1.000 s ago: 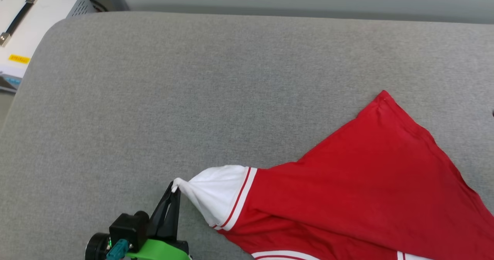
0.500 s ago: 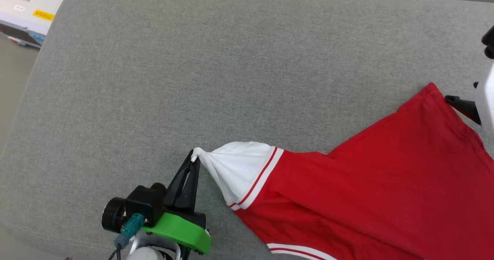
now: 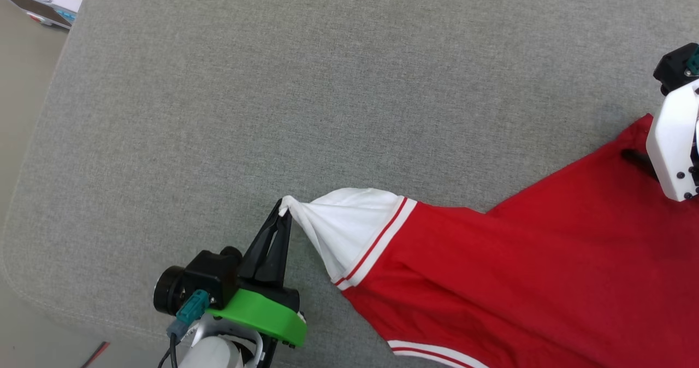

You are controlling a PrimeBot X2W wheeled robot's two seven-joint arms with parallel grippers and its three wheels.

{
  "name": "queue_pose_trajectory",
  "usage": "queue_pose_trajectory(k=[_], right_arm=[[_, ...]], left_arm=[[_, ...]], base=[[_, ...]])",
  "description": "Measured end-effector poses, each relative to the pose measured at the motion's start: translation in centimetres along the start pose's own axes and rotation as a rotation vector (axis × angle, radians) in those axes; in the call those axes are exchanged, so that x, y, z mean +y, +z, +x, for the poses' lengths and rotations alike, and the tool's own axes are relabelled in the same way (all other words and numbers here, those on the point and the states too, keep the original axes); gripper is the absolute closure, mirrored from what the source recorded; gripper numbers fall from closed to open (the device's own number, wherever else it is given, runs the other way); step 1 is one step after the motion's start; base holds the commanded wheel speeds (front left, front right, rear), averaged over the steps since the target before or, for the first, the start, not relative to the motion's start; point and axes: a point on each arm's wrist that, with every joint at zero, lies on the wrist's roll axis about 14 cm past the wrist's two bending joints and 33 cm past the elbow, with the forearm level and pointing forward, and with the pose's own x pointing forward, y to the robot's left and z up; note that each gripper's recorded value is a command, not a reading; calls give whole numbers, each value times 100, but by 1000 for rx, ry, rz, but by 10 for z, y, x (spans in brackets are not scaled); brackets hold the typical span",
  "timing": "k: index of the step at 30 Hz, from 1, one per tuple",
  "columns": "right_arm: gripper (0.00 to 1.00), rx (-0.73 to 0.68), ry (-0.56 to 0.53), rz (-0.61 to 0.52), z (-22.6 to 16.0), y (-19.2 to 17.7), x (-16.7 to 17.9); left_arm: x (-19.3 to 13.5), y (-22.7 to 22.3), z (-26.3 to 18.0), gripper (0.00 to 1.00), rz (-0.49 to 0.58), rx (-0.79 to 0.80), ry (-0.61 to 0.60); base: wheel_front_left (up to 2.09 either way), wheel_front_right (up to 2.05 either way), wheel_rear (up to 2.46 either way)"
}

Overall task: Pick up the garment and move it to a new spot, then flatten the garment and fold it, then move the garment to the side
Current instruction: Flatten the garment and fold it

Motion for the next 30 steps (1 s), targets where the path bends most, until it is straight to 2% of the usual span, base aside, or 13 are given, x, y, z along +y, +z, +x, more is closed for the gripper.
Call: queue_pose_trajectory(k=[1, 2, 3, 4, 7, 11, 17, 23, 30], right_arm=[[0, 1, -1, -4, 0, -1, 0], [63, -3, -2, -8, 0, -1, 0], [90, -13, -1, -9, -1, 0, 1], [100, -25, 3, -1, -2, 1, 1], [100, -97, 23, 23, -6, 8, 5], [100, -285, 15, 35, -24, 34, 6], [100, -574, -19, 29, -79, 71, -1], [100, -841, -73, 0, -152, 96, -7], [100, -1072, -145, -4, -232, 107, -17]], left_arm=[[0, 0, 1, 100, -1, -2, 0], [0, 1, 1, 100, 1, -3, -2], [1, 1, 2, 100, 5, -5, -2], [1, 2, 2, 100, 7, -7, -4], [1, 5, 2, 100, 16, -18, -13], [3, 17, 1, 100, 37, -55, -12], [9, 53, -2, 100, 88, -161, -17], [0, 124, 7, 100, 175, -359, -85], [-39, 220, 20, 100, 311, -576, -228]], base=[[0, 0, 0], [0, 0, 0], [0, 0, 0], [0, 0, 0], [0, 0, 0], [0, 0, 0], [0, 0, 0], [0, 0, 0], [0, 0, 0]])
